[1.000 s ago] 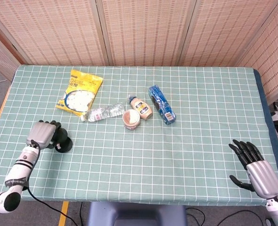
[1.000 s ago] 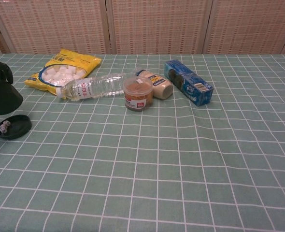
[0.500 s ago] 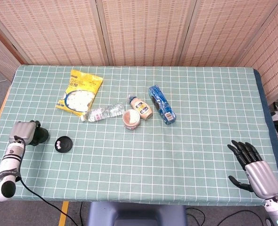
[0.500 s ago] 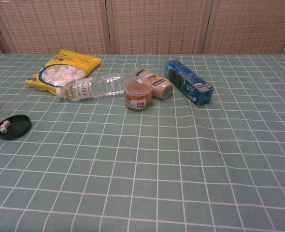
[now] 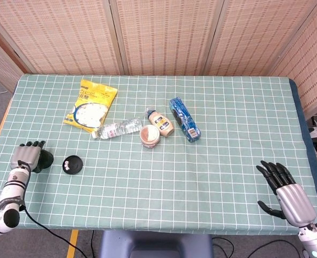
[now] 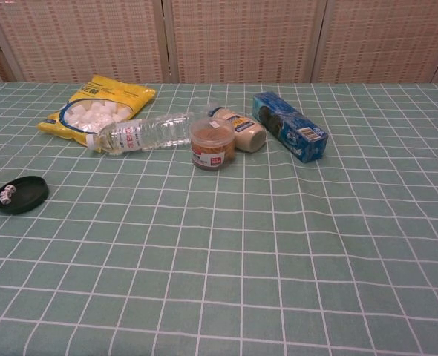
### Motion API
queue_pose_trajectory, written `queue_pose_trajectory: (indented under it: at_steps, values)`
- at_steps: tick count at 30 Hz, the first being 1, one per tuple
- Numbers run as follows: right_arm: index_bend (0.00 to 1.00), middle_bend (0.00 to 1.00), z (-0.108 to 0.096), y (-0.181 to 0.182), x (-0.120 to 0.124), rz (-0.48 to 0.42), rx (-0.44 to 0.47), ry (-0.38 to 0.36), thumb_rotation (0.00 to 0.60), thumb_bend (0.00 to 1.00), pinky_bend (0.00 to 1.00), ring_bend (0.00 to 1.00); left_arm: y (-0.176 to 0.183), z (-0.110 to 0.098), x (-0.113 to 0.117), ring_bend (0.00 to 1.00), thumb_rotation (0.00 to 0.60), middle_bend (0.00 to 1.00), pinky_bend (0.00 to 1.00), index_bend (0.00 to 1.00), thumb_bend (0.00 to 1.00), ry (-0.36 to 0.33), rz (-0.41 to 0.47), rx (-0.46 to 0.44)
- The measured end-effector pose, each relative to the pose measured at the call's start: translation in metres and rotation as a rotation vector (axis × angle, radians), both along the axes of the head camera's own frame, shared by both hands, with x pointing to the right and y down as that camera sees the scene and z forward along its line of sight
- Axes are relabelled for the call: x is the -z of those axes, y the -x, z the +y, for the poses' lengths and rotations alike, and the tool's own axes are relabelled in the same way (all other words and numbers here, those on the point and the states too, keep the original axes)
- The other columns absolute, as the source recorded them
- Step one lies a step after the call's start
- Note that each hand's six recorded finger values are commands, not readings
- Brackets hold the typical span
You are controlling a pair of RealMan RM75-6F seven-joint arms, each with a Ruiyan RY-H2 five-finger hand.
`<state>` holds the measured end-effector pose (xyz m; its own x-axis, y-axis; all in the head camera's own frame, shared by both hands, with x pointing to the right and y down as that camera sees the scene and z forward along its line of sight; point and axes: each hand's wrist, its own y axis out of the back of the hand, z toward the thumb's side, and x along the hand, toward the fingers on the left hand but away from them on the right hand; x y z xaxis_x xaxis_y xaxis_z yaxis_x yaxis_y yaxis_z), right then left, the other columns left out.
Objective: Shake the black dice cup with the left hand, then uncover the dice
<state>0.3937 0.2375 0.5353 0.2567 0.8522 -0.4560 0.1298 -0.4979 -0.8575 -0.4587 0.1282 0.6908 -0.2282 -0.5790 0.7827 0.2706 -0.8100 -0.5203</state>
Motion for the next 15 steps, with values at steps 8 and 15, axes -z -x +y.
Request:
queue_pose_trajectory:
  at_steps: [8,15]
  values:
    - [0.0,0.0,-0.001,-0.001,0.003,-0.008,-0.006,-0.018,0.6,0.15,0.0,0.0,-0.008,0.0,0.007,0.0,0.6,0.0,0.1,0.0,0.37,-0.012,0.012,0.0]
    - [0.0,0.0,-0.002,-0.001,-0.002,0.013,-0.006,-0.031,0.6,0.15,0.0,0.0,-0.029,0.01,0.028,0.0,0.6,0.0,0.0,0.0,0.41,-0.172,0.165,-0.062]
